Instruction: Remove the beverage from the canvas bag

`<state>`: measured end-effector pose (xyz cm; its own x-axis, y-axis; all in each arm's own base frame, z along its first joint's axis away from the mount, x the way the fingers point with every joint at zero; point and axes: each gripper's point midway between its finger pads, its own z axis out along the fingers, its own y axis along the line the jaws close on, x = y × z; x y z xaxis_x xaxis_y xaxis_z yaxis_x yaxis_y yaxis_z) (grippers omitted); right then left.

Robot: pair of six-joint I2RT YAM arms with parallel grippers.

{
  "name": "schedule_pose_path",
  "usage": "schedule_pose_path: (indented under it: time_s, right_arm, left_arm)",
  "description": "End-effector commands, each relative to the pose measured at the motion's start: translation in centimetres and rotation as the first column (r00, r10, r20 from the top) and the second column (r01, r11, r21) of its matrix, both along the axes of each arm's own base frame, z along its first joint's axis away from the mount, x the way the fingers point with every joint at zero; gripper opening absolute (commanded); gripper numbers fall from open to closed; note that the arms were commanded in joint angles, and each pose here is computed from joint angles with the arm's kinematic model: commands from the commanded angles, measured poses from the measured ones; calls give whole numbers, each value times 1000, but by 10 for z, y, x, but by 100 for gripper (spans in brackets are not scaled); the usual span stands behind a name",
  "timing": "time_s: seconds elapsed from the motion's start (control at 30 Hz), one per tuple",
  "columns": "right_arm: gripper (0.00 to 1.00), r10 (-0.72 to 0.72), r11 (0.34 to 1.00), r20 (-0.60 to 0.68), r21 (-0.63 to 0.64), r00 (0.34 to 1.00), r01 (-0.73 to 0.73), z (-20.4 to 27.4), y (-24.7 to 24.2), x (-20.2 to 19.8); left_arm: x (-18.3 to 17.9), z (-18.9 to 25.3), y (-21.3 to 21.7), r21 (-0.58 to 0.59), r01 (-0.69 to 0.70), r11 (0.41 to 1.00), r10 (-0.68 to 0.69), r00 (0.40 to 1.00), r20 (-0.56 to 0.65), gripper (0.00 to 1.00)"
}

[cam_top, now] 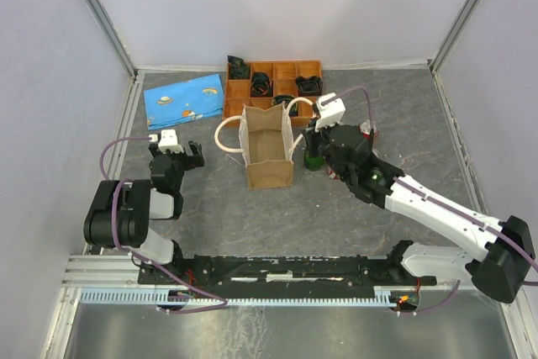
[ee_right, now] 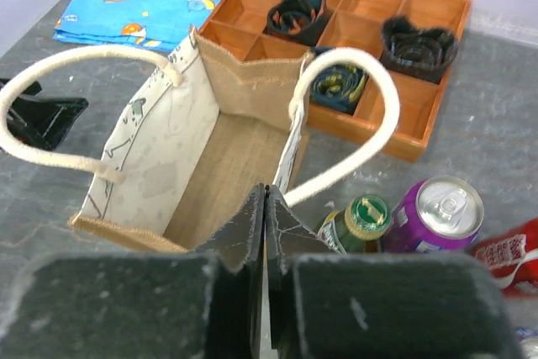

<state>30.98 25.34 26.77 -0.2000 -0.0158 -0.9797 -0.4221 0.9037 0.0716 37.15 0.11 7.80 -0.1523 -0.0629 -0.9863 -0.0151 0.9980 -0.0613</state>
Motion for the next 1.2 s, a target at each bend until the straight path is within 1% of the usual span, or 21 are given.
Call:
schedule_pose_path:
  time_s: [0.0, 0.23, 0.37, 0.6, 0.77, 0.97, 1.17]
  right_arm:
    - [0, -27, 999, -57, -24, 998, 25, -21, -12, -10]
    - [0, -30, 996, -194, -84, 981, 14, -81, -14, -22]
    - [0, -30, 996, -246, -86, 969, 9, -100, -6, -20]
    - [0, 6, 996, -294, -83, 956, -32, -128, 22, -8]
    - [0, 30, 996, -312, -65, 950, -53, -136, 38, -1]
    - [0, 23, 996, -300, -77, 954, -48, -134, 39, 3]
    - [0, 48, 995, -307, -66, 951, -72, -135, 45, 2]
  left_arm:
    - [6, 14, 2, 41, -1, 999, -1, 999, 50, 99]
    - [6, 14, 2, 42, -1, 999, -1, 999, 50, 99]
    - [5, 13, 2, 41, -1, 999, -1, 999, 48, 99]
    - [5, 14, 2, 41, -1, 999, -1, 999, 49, 99]
    - [5, 14, 2, 42, -1, 999, -1, 999, 49, 99]
    - [6, 14, 2, 41, 0, 999, -2, 999, 50, 99]
    - [6, 14, 2, 41, 0, 999, -2, 999, 50, 99]
